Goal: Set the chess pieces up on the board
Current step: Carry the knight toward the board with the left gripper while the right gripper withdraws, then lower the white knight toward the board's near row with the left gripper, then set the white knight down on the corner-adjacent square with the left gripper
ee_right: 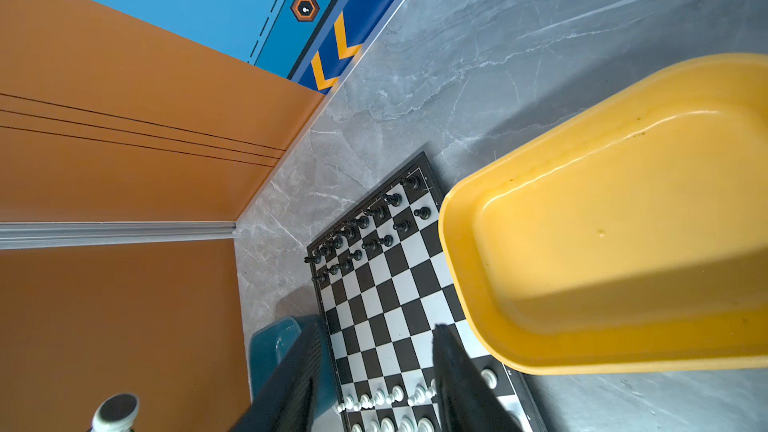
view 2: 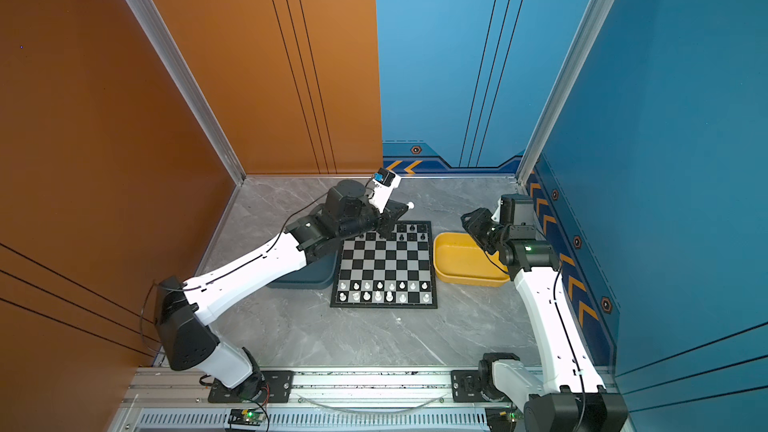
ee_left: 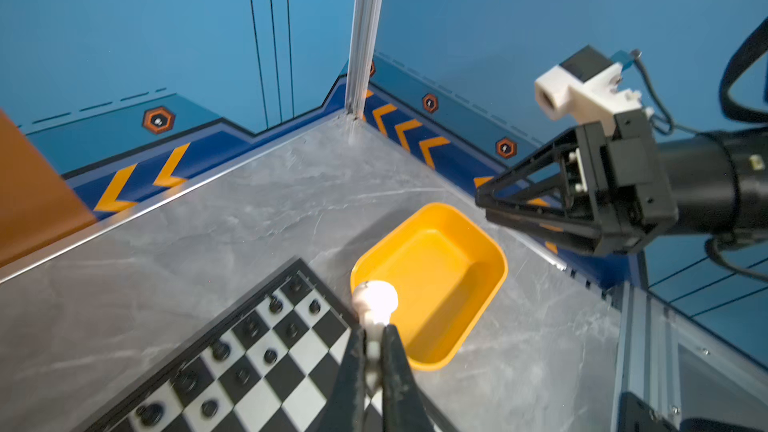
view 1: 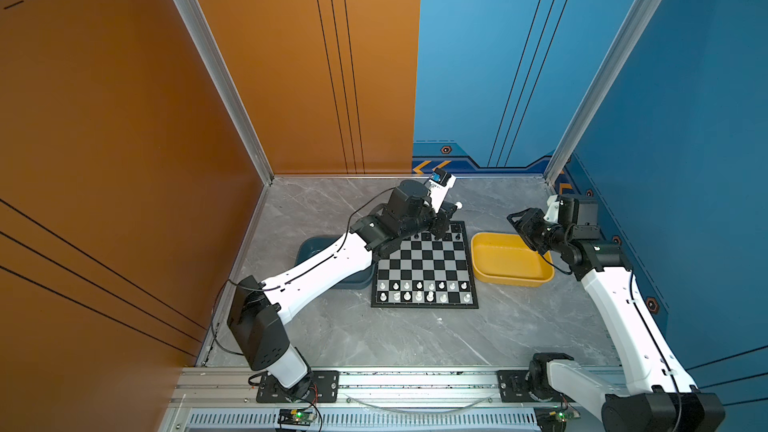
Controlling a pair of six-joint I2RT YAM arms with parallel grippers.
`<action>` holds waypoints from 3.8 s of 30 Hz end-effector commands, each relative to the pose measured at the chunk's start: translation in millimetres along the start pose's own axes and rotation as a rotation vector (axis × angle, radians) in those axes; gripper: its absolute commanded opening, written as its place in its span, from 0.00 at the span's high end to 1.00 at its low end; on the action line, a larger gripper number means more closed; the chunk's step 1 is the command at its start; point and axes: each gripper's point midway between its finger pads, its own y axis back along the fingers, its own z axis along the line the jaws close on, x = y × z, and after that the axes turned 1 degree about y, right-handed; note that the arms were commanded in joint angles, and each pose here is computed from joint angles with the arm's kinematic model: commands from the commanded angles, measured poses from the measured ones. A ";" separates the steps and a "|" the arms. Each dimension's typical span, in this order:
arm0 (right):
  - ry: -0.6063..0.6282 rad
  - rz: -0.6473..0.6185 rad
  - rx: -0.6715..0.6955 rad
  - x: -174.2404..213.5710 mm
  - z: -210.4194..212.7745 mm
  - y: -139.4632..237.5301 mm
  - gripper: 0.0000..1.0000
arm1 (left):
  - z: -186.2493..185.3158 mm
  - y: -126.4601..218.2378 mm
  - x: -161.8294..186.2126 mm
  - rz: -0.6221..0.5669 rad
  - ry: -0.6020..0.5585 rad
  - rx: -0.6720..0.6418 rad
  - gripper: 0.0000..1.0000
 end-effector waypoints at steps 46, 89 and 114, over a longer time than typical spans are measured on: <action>0.086 0.181 0.132 36.9 -72.0 -58.1 0.50 | -64.1 -11.3 182.1 0.909 -0.272 0.019 1.00; 0.024 0.112 0.143 28.5 -102.6 -39.2 0.49 | -74.9 -50.6 245.8 1.100 -0.328 0.006 1.00; 0.006 0.118 0.143 31.9 -110.9 -41.0 0.49 | -74.8 -60.8 258.5 1.130 -0.335 -0.005 1.00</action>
